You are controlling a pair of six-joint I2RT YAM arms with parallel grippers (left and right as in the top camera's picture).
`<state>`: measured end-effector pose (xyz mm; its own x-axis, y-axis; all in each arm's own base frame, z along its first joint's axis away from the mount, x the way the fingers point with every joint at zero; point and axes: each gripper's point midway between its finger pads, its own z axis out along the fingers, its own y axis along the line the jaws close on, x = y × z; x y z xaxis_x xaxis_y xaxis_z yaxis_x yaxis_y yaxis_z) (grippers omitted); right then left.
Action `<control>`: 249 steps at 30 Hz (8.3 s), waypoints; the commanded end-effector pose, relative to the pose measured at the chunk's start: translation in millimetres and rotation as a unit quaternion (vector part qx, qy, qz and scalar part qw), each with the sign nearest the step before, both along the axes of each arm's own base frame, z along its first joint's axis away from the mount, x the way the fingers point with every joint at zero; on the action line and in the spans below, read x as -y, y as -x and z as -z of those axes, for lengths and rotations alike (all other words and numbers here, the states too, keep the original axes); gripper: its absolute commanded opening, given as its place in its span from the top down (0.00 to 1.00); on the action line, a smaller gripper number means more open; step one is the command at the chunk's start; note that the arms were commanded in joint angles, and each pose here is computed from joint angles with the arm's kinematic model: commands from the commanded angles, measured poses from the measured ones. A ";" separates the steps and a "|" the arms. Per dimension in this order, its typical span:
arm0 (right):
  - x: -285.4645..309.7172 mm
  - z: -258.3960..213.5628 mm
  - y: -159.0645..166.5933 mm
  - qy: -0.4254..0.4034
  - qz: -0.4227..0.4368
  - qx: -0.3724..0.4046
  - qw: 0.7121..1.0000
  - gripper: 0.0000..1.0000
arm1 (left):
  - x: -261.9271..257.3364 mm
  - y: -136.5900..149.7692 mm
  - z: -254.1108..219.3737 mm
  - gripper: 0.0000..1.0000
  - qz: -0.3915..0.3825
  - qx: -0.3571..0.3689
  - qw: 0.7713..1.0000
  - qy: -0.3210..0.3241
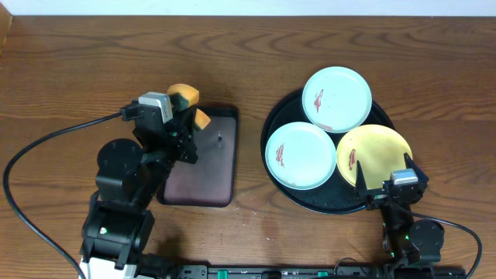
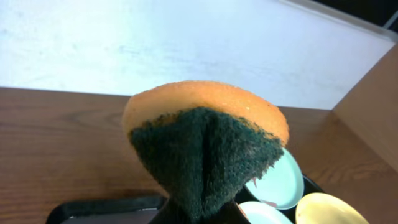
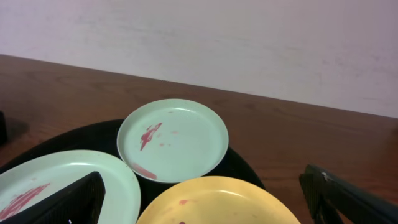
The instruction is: Clean dirty plates on tray and stack at the side
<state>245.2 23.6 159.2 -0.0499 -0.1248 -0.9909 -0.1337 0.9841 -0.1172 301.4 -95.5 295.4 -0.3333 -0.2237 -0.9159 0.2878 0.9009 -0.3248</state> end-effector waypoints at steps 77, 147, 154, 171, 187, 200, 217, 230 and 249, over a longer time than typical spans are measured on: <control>-1.5 0.9 0.3 0.006 -0.003 0.000 1.000 0.01 | 190.1 15.7 193.0 0.93 0.094 -0.373 0.923 -0.015; -73.7 93.2 -92.0 -0.075 -0.075 -0.556 0.824 0.56 | 215.0 12.4 256.2 0.92 0.070 -0.356 0.928 -0.083; -73.2 129.0 -98.7 -0.060 -0.064 -0.577 0.812 0.60 | 214.9 12.4 256.3 0.93 0.070 -0.356 0.928 -0.083; -76.5 151.1 -107.6 0.001 -0.042 -0.570 0.821 0.74 | 214.9 12.5 256.3 0.92 0.070 -0.356 0.928 -0.083; -75.0 154.2 -97.1 0.019 -0.055 -0.585 0.809 0.99 | 249.8 8.7 226.8 0.87 0.136 -0.327 0.935 -0.015; -74.9 154.2 -97.1 0.020 -0.055 -0.585 0.809 0.97 | 246.8 3.2 224.7 0.27 0.142 -0.299 0.942 -0.046; -74.3 155.0 -94.3 0.020 -0.054 -0.590 0.806 0.97 | 246.5 -8.5 255.9 0.58 0.173 -0.248 0.943 -0.140; -74.2 155.1 -93.7 0.020 -0.054 -0.591 0.805 0.97 | 236.4 -22.7 263.0 0.58 0.165 -0.216 0.944 -0.189; -74.0 155.4 -92.7 0.021 -0.054 -0.592 0.804 0.98 | 233.3 -21.5 274.9 0.54 0.173 -0.219 0.935 -0.218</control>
